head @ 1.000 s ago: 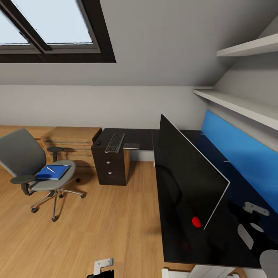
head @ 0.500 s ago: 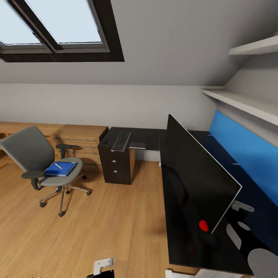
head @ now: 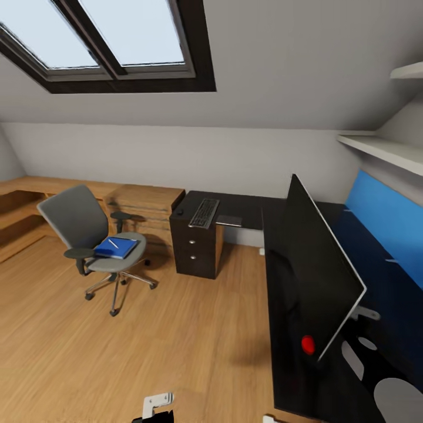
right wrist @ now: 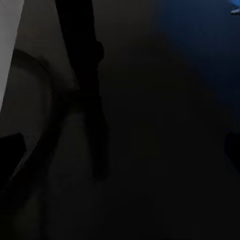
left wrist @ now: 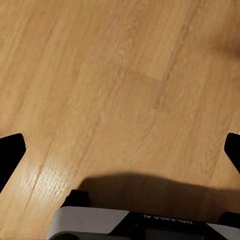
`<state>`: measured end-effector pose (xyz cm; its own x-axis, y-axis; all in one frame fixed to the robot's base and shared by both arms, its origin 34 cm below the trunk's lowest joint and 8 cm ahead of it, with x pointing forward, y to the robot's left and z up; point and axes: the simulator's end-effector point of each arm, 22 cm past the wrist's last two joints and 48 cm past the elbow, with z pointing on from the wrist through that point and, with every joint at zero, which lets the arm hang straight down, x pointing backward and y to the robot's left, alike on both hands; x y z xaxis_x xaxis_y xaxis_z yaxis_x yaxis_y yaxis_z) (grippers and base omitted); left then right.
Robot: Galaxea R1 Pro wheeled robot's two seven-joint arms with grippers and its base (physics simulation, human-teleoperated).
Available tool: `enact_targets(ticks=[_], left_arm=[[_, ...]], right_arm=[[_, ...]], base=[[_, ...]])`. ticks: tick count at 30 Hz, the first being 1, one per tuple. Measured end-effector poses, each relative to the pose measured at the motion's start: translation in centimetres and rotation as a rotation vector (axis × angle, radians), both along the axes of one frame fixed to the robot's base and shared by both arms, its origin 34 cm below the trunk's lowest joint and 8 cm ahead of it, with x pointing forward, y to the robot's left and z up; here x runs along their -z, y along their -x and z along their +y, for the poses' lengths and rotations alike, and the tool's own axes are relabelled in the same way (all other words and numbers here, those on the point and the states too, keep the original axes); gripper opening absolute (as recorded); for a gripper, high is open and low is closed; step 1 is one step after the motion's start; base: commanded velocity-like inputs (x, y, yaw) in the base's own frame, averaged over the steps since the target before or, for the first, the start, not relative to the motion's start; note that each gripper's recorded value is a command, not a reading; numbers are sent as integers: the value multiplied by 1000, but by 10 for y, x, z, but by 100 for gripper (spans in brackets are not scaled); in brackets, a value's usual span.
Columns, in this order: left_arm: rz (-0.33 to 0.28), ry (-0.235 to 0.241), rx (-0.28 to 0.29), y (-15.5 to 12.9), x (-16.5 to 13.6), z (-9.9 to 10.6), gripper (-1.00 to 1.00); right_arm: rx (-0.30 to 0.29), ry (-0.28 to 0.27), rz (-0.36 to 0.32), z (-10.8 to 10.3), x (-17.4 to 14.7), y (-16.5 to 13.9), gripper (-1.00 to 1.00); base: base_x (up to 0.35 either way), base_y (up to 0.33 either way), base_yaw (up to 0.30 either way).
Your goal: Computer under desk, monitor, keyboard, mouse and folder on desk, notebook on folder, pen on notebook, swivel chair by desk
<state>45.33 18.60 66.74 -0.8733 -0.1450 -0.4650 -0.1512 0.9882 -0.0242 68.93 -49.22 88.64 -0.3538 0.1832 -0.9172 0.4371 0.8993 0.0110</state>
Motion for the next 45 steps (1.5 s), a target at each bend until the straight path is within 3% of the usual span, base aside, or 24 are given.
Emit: enact_targets(ticks=[4, 31, 36, 45], left_arm=[[1, 0, 0, 0, 0, 0, 100], [3, 1, 2, 1, 1, -1, 100], [4, 1, 2, 1, 1, -1, 100], [1, 1, 2, 0, 0, -1, 100]], right_arm=[[-33, -8, -11, 6, -1, -4, 100], [-30, 0, -30, 5, -5, -5, 100], [-29, 0, -30, 5, -4, -5, 100], [-30, 2, -32, 4, -6, -5, 100]], base=[[-86, 73, 246], [-10, 8, 262], [0, 0, 48], [0, 0, -212]])
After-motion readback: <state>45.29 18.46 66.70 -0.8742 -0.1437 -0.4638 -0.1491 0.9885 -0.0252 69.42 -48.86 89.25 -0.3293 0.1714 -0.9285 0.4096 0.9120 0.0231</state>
